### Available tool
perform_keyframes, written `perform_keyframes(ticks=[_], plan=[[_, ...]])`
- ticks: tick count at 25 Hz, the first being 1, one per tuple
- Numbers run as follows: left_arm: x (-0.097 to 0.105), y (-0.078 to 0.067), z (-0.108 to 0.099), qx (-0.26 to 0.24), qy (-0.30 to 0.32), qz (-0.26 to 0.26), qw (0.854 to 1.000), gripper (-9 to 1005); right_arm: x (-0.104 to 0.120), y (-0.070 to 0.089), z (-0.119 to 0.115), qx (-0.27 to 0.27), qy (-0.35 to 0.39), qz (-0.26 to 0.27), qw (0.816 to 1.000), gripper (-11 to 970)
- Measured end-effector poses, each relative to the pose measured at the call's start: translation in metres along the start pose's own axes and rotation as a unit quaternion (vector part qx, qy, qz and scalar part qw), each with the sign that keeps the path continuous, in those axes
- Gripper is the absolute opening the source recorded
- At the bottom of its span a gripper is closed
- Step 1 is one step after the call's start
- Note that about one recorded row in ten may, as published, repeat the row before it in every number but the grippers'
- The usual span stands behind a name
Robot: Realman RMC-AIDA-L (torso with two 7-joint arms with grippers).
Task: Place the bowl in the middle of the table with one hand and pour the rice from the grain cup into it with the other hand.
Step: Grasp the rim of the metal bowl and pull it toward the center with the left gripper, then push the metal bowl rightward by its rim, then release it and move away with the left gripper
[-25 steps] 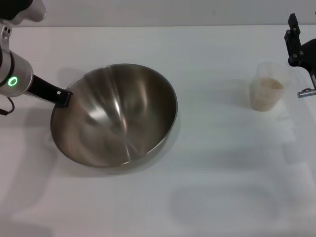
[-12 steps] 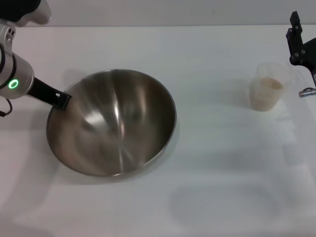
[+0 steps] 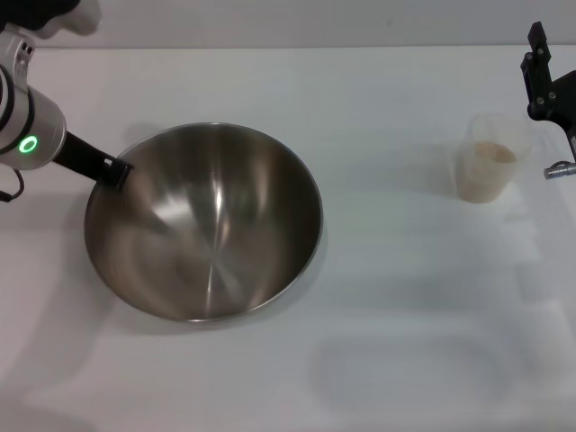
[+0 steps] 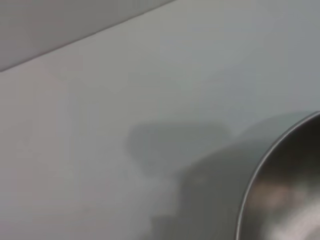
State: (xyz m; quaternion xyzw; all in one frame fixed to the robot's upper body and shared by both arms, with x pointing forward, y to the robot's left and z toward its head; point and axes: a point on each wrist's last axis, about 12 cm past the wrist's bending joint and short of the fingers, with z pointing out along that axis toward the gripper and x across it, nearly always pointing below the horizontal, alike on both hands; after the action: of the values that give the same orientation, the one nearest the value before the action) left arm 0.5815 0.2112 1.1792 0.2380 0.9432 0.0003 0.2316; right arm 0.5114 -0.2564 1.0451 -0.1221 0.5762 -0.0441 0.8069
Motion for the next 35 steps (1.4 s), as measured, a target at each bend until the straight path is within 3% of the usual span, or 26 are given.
perform_keyframes(ticks=[22, 30, 35], plan=[[-0.034, -0.013, -0.019, 0.028, -0.059, 0.044, 0.997, 51, -0.001, 0.000, 0.002, -0.001, -0.002, 0.000, 1.000, 500], [-0.036, -0.003, -0.023, 0.073, -0.097, 0.038, 0.992, 41, -0.001, 0.001, 0.004, -0.002, -0.004, 0.001, 1.000, 500], [-0.044, -0.004, -0.025, 0.093, -0.115, 0.051, 0.988, 39, -0.002, 0.002, 0.004, -0.003, -0.005, 0.003, 1.000, 500]])
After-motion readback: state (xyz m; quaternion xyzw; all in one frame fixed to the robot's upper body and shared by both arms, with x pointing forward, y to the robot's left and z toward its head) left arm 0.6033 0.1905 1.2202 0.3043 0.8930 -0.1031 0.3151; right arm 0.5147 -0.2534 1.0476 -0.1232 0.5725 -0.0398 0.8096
